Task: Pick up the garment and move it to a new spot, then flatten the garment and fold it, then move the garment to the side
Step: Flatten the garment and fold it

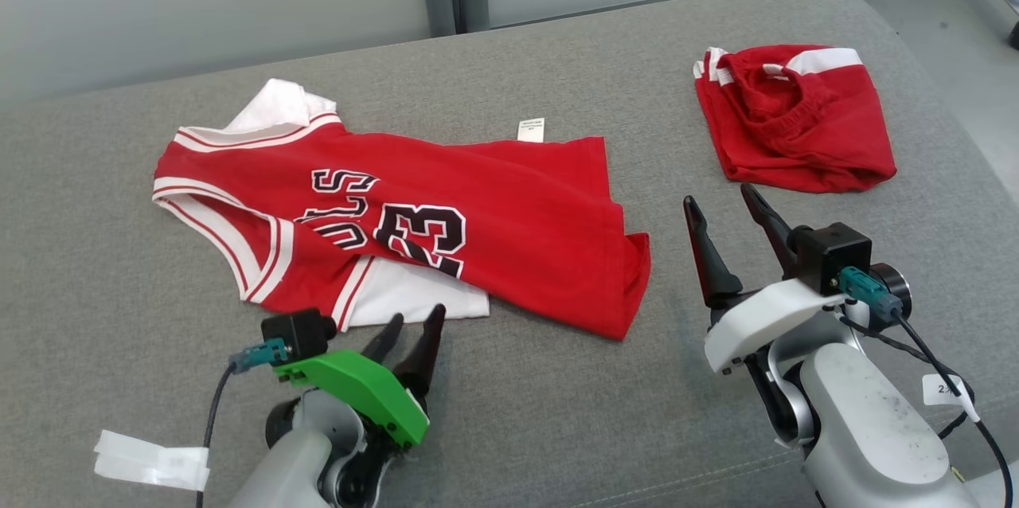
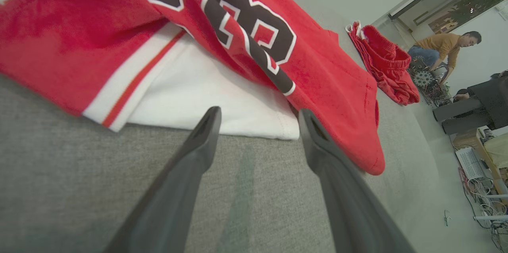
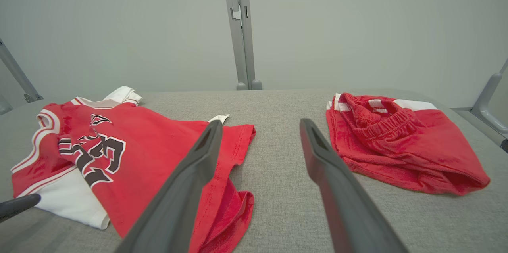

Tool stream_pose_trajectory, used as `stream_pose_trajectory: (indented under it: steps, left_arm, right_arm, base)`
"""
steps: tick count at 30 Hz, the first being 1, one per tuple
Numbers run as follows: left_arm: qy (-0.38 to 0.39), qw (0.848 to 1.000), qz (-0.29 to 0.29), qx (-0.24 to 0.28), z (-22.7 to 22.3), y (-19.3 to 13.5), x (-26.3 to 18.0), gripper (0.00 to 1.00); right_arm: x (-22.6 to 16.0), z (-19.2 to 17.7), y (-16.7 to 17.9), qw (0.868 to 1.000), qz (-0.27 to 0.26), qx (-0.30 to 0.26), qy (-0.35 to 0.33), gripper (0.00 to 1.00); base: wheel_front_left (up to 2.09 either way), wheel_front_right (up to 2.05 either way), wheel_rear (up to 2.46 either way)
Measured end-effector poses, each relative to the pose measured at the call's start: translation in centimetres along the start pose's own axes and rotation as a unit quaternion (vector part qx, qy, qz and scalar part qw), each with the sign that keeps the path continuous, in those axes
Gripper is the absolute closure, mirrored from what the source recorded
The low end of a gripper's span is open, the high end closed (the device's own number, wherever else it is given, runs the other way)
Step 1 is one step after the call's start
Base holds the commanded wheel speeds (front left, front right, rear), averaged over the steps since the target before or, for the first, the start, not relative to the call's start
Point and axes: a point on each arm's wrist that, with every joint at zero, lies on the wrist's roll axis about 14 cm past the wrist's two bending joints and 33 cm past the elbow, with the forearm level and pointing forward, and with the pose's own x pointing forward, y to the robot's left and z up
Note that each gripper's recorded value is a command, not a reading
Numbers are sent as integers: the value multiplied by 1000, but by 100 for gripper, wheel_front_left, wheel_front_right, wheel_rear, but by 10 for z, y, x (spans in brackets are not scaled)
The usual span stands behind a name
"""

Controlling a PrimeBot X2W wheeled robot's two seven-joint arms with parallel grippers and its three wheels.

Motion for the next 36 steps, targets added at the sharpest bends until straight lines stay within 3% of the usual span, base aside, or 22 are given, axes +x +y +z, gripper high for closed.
stream_pose_trajectory:
  steps: [4,9,26,28,30,31,32,36]
  left_arm:
    - [42,998,-15,-44,-30,-14,-6,0]
    - [74,992,10,-98,-49,-15,-7,0]
    - [71,983,38,-165,-42,-27,25,3]
    - [65,984,45,-161,-40,-24,28,51]
    - [62,985,45,-153,-39,-23,30,72]
    - [61,986,45,-151,-39,-23,30,95]
    - [62,986,46,-149,-40,-23,31,100]
    - [68,988,41,-134,-44,-26,31,100]
  right_arm:
    - [-6,0,-7,1000,-12,-1,0,0]
    - [-11,0,-16,1000,-26,0,1,0]
    - [-17,-13,-41,998,-63,0,20,0]
    - [-17,-14,-43,998,-66,-1,22,0]
    - [-17,-15,-44,998,-66,-1,22,0]
    - [-16,-14,-44,998,-67,-1,21,0]
    - [-16,-13,-45,998,-68,-1,19,0]
    - [-14,-12,-50,997,-74,-3,16,0]
  base:
    - [0,0,0]
    - [0,0,0]
    - [0,0,0]
    - [0,0,0]
    - [0,0,0]
    - [0,0,0]
    - [0,0,0]
    - [0,0,0]
